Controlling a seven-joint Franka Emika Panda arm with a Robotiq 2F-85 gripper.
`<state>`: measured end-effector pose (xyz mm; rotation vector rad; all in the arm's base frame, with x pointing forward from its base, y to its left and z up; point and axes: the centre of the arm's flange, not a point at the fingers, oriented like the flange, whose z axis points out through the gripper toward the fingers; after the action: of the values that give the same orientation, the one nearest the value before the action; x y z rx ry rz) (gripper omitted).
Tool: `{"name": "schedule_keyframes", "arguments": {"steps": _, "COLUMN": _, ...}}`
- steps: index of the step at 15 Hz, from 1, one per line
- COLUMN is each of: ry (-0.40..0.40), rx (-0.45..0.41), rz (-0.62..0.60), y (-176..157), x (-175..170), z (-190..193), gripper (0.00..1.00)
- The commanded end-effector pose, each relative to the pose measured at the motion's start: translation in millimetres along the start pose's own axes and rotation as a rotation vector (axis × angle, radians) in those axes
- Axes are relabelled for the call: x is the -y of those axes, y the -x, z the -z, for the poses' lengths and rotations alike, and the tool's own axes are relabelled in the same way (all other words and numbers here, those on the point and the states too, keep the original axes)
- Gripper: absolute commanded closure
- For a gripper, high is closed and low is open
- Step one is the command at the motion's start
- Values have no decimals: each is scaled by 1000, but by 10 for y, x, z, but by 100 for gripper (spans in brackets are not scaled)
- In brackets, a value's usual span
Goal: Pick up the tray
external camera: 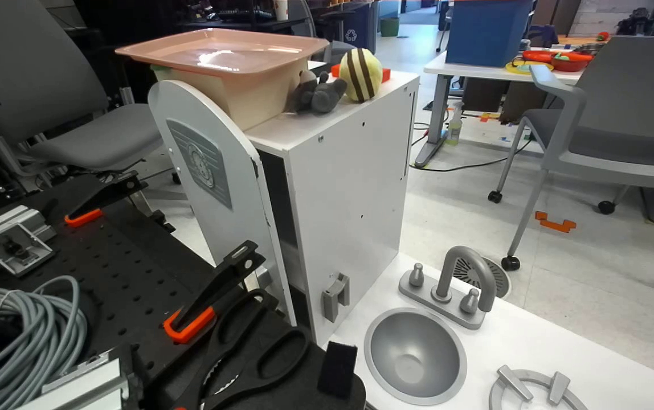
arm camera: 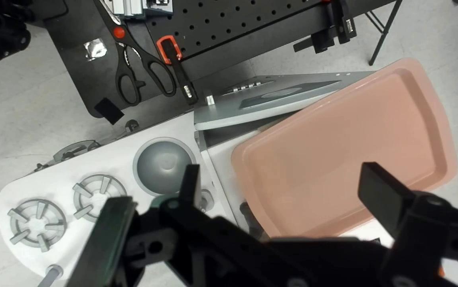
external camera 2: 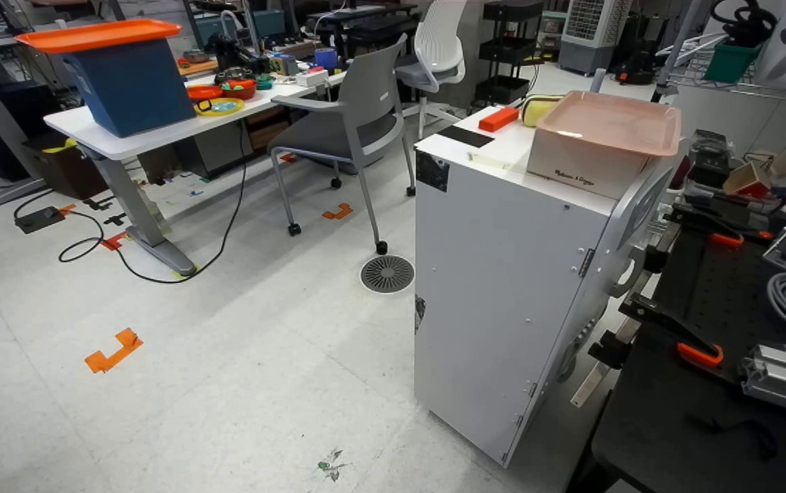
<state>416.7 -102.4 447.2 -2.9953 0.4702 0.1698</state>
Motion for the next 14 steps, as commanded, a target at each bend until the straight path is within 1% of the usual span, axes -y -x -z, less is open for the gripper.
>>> {"name": "schedule_keyframes", "arguments": {"steps": 1, "ry": 30, "rx": -30, "rz": 5, "y": 4, "x": -215, "z": 71, "gripper": 0}}
{"name": "schedule_keyframes", "arguments": {"steps": 3, "ry": 31, "rx": -43, "rz": -26, "y": -34, "x": -313, "z": 112, "gripper": 0}}
{"name": "schedule_keyframes", "arguments": {"steps": 6, "ry": -9, "rx": -45, "rz": -60, "y": -61, "x": -345, "z": 198, "gripper": 0}}
{"name": "schedule_keyframes", "arguments": {"steps": 7, "ry": 10, "rx": -30, "rz": -46, "y": -41, "x": -328, "z": 93, "gripper": 0}}
{"name": "schedule_keyframes", "arguments": {"steps": 12, "ry": 12, "rx": -42, "rz": -57, "y": -65, "x": -346, "z": 122, "gripper": 0}}
{"name": "schedule_keyframes", "arguments": {"steps": 14, "ry": 41, "rx": -63, "rz": -117, "y": -150, "x": -347, "z": 59, "gripper": 0}}
